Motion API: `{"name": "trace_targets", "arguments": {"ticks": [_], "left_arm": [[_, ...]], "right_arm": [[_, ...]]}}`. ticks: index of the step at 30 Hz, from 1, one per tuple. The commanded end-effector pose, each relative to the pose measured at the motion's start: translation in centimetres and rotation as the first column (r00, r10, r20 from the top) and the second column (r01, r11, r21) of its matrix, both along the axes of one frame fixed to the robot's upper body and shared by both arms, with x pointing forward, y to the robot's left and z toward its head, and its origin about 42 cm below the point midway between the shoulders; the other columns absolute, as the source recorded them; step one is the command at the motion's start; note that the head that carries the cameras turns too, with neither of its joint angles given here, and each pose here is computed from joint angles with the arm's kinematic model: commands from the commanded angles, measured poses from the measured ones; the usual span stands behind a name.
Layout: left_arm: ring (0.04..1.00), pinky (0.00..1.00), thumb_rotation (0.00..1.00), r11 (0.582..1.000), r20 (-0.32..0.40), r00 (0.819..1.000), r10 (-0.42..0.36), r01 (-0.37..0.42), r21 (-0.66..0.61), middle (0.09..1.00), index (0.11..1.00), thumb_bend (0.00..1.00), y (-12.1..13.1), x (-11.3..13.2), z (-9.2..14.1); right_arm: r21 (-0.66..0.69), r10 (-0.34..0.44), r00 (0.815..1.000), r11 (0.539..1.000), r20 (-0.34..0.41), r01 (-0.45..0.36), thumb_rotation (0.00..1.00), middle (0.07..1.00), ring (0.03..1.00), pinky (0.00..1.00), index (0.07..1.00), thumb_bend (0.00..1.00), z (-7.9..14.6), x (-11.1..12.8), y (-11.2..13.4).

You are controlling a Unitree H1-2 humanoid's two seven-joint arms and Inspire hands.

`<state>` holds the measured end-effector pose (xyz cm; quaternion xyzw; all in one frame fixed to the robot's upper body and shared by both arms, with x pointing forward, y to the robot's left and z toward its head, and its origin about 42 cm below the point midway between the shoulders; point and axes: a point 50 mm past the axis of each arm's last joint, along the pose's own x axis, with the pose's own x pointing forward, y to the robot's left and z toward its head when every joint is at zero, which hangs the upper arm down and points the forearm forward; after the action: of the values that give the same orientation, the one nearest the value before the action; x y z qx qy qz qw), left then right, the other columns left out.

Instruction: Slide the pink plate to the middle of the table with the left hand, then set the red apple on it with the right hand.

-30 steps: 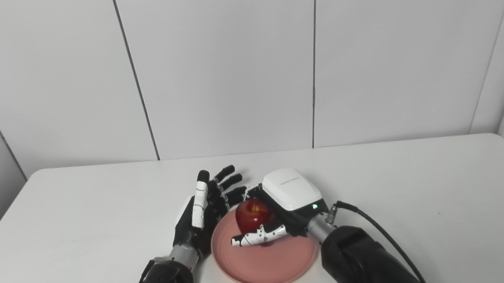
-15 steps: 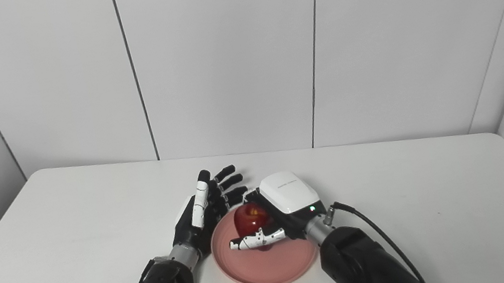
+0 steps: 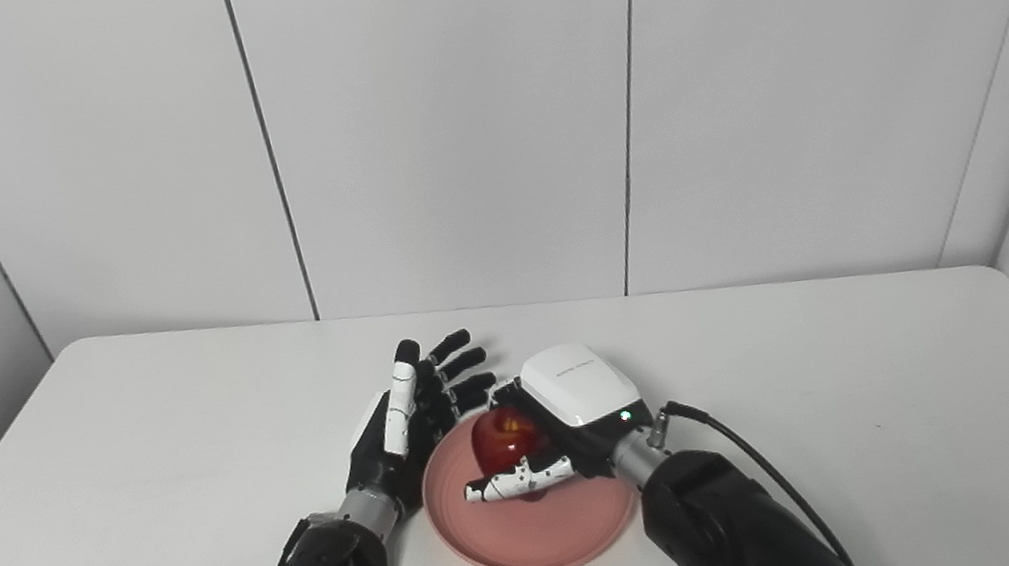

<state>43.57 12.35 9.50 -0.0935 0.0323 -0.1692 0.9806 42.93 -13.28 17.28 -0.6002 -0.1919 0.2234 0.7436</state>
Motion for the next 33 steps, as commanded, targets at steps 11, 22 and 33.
{"name": "trace_targets", "arguments": {"ticks": [11,22,33], "left_arm": [[0.785,0.83,1.0,0.999,-0.111,0.994,-0.014,0.019,0.037,0.836,0.835,0.81,0.1,-1.4,-3.1],[0.777,0.82,1.0,0.999,-0.12,0.993,-0.008,0.013,0.044,0.839,0.865,0.84,0.2,-1.3,-3.3],[0.785,0.81,0.99,0.999,-0.117,0.993,-0.006,0.011,0.039,0.848,0.871,0.84,0.2,-1.2,-3.1]], "right_arm": [[0.035,-0.012,0.997,0.999,0.081,0.01,0.78,0.569,0.506,0.44,0.612,0.73,3.3,1.1,0.3],[0.04,-0.013,0.997,0.999,0.079,0.01,0.75,0.618,0.572,0.5,0.636,0.86,3.4,1.1,0.2],[0.061,-0.011,0.996,0.998,0.092,0.006,0.8,0.603,0.557,0.48,0.64,0.95,4.1,1.3,0.1]]}}
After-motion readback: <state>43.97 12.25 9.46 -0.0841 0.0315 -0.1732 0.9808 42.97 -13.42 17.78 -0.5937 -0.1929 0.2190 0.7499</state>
